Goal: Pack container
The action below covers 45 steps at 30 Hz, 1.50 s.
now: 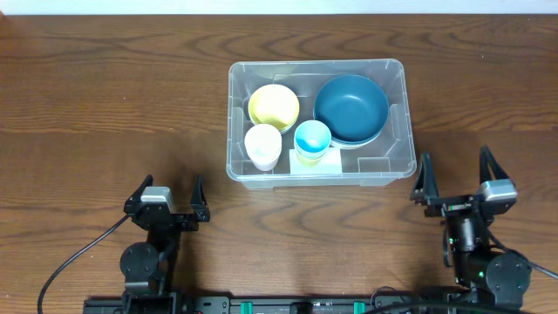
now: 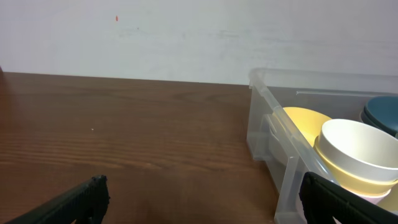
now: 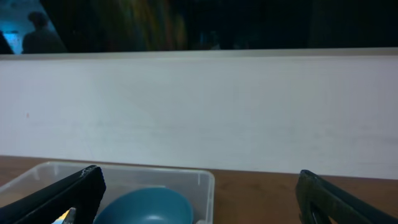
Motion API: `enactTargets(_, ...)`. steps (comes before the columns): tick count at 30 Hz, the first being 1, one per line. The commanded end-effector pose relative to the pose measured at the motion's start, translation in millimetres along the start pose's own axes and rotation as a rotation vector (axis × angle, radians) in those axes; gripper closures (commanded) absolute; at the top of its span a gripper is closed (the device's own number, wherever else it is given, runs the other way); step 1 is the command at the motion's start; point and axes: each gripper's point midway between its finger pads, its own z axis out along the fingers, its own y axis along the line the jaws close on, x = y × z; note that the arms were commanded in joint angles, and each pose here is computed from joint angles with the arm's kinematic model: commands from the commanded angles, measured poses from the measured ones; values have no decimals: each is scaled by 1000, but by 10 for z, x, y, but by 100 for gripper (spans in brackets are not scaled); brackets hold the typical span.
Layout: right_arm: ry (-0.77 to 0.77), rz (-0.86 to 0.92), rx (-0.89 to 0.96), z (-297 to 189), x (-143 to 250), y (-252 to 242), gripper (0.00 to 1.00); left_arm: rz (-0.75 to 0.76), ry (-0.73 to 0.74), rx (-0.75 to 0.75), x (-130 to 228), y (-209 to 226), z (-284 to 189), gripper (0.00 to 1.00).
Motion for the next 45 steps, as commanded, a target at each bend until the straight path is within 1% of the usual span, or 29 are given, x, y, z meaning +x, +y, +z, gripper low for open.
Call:
enactTargets(1,6,-21,-16,-33,118,17,1,2,46,1,153,10,7,2)
enactTargets(9,54,-17,-13,-90,521,-11,1,2,46,1,153,10,7,2)
enactTargets(14,76,-15,-15,-116,659,-16,1,2,46,1,153,10,7,2)
enactTargets(23,167,-1,-16,-168,1001,-26,1,2,46,1,153,10,7,2)
enactTargets(28,259,11,-10,-216,1236,-40,1,2,46,1,153,10,7,2)
enactTargets(33,264,-28,-11,-219,1250,-46,1,2,46,1,153,10,7,2)
enactTargets(45,264,-28,-12,-219,1249,-46,1,2,46,1,153,10,7,2)
